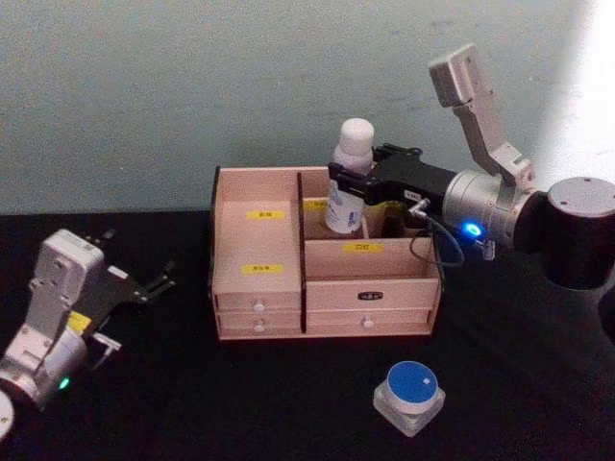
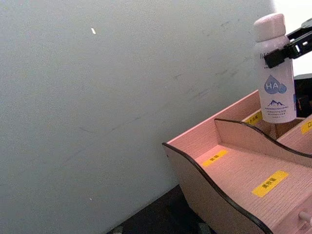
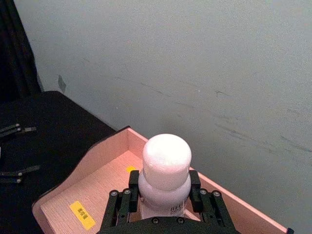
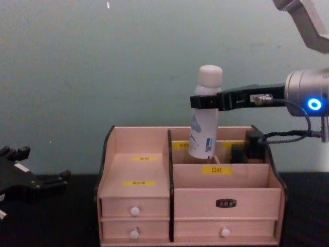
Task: Pick up the facial cleanser and watermelon frost from the table and place them into the tiered storage box.
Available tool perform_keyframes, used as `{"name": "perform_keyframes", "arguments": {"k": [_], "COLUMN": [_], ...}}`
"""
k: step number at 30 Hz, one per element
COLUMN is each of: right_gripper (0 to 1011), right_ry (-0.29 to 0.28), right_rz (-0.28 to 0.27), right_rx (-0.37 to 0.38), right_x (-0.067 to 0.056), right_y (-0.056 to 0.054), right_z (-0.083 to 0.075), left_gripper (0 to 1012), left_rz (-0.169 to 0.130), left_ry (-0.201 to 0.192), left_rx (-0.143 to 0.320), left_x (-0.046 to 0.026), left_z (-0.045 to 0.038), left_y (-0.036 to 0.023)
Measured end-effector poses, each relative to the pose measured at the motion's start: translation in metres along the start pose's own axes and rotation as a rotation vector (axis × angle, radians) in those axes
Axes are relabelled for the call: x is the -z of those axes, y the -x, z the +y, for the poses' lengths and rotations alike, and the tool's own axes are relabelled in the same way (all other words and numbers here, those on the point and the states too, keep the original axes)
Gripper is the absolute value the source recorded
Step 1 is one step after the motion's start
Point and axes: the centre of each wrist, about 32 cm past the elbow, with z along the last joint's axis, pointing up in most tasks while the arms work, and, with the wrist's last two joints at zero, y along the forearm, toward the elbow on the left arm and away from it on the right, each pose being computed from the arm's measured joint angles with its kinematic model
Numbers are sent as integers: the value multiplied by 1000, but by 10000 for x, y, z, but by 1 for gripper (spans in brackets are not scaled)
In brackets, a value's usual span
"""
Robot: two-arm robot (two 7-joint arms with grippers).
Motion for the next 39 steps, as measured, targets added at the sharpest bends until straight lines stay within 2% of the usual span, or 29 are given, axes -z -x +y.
{"name": "perform_keyframes", "arguments": {"k": [13,39], "right_gripper": [601,601], "right_ry": [19,52], "right_rz": [8,10], "right_rx": [10,13], "right_x": [63,202], "right_y": [-33,-24], "right_z": [23,126], "left_gripper": [1001,1001], "left_rz": [0,0], "left_ry": [0,0], "left_rx": [0,0], "left_x": [0,0], "left_z": [0,0], "left_y": [0,0]}}
